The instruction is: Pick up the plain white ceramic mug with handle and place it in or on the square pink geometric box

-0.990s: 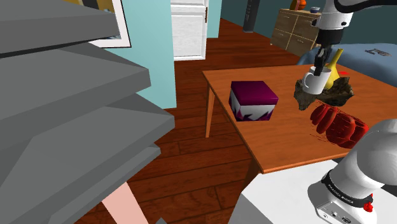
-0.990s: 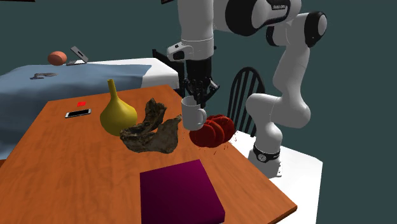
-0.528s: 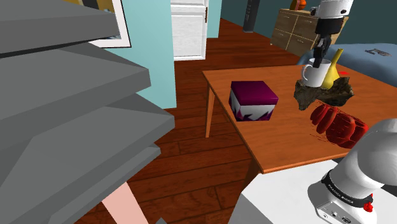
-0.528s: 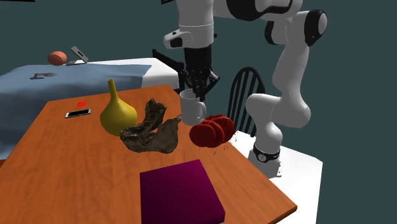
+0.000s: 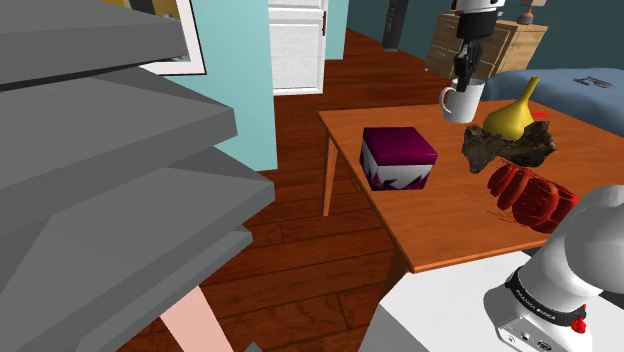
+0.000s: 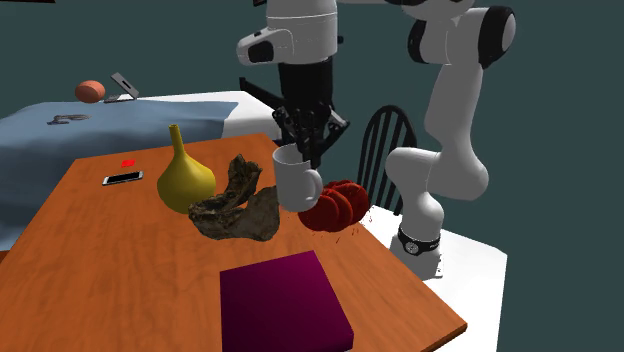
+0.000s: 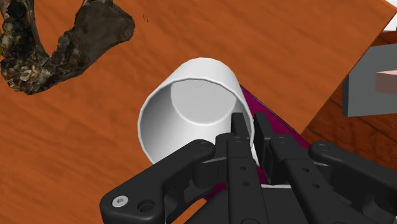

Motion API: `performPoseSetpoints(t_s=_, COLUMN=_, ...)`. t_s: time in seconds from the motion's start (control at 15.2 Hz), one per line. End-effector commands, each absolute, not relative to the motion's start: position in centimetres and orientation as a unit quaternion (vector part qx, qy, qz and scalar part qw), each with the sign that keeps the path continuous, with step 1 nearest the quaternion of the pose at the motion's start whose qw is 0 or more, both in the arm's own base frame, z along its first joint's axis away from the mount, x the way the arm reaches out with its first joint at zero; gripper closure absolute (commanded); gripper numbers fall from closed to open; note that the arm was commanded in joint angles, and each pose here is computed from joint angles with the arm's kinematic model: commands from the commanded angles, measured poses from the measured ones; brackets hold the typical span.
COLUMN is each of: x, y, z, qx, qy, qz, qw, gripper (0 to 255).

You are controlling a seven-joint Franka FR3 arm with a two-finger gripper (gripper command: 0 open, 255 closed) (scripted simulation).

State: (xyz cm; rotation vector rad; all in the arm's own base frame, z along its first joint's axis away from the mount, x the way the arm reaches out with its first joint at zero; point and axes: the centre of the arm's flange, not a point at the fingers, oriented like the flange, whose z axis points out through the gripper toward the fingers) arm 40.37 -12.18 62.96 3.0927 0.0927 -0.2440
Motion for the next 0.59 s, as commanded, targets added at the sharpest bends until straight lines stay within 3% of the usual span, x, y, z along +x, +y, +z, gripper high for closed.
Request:
performPoseSetpoints(t_s=0.0, x=42.8, y=-10.8, z=63.5, qx=0.996, qy=0.03, qz=-0.078, qw=0.019, gripper=255)
performPoseSetpoints(t_s=0.53, x=51.6, y=-5.4, z=65.8, qx=0.996, qy=0.03, qz=-0.078, qw=0.019, gripper=255)
